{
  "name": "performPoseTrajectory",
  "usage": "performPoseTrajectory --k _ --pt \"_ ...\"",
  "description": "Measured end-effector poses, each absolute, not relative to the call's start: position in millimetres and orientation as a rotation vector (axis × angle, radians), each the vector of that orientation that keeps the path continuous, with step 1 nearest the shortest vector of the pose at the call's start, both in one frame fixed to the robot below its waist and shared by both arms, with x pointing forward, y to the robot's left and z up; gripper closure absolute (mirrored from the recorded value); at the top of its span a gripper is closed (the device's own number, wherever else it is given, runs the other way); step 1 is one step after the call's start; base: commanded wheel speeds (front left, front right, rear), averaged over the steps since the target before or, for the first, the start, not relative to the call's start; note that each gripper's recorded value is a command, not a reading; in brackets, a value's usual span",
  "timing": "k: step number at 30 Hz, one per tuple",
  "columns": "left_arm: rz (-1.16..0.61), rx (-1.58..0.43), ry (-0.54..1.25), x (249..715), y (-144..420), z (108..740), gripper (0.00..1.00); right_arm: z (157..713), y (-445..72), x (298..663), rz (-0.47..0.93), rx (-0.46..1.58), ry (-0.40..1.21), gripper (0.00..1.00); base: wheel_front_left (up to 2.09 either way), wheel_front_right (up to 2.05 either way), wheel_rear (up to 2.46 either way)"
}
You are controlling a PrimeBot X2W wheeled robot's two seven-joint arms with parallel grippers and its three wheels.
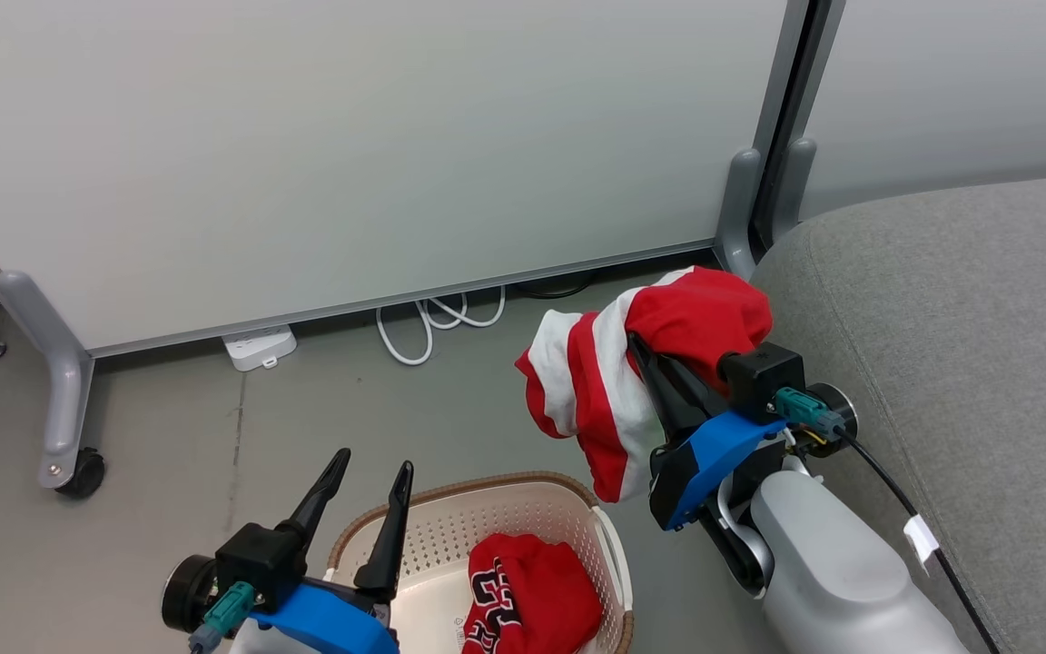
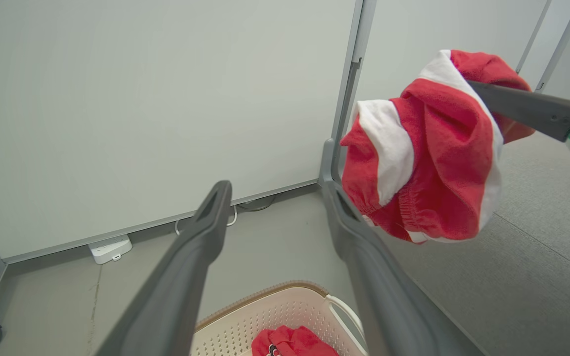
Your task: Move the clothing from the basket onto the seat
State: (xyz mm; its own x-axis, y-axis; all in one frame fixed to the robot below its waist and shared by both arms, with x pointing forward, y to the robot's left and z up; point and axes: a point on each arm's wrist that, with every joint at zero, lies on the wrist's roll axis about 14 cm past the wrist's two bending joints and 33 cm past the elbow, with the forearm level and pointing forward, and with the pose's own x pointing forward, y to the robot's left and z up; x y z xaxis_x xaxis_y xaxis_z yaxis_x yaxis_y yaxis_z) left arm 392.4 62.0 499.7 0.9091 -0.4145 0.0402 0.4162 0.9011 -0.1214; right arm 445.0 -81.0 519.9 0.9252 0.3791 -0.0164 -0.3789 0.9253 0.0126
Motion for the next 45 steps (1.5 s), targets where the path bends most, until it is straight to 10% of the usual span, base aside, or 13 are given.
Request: performPoseTrajectory --k 45 --pt "-0.982 -0.146 0.086 380.4 -128.8 469.8 0.0 501.2 -285.8 367.8 -0.184 0.034 0.064 1.0 0.0 0.0 0.0"
